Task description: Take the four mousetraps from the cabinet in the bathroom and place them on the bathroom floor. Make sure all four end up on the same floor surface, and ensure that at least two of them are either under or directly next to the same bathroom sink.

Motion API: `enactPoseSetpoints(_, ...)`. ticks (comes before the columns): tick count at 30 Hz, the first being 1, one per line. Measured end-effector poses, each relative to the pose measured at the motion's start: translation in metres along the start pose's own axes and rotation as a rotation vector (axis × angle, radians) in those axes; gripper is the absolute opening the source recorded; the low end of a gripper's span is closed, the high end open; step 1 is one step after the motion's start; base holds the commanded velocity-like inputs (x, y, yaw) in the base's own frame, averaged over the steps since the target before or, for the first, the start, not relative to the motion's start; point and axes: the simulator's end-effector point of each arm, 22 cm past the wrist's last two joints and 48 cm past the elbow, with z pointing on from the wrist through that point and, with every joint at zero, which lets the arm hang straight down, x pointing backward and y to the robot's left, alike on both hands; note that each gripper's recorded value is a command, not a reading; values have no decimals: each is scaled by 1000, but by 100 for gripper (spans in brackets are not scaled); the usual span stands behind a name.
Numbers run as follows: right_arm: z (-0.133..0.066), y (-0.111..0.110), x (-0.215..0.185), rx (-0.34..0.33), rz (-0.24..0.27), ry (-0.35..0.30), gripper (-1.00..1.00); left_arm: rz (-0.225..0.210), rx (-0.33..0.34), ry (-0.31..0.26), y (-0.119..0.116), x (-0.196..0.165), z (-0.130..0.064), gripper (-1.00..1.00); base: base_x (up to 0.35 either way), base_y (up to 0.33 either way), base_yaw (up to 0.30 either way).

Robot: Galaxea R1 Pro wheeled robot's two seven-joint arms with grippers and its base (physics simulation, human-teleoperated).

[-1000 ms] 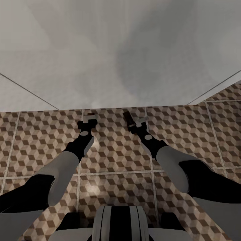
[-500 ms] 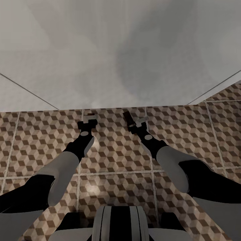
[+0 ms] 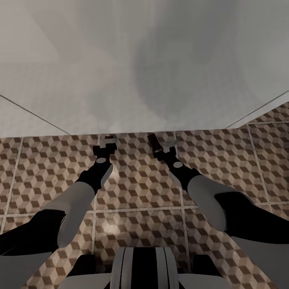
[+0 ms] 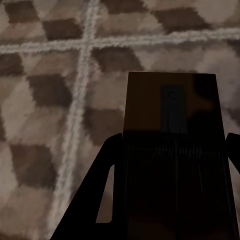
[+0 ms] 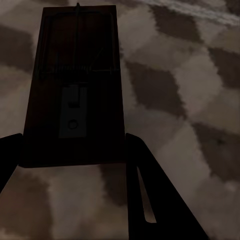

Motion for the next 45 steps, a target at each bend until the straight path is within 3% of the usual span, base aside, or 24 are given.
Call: enactPoseSetpoints(45, -1, 1, -3, -4, -1, -23, -100, -2, 2, 2, -1, 2, -1, -100, 18, 0, 0)
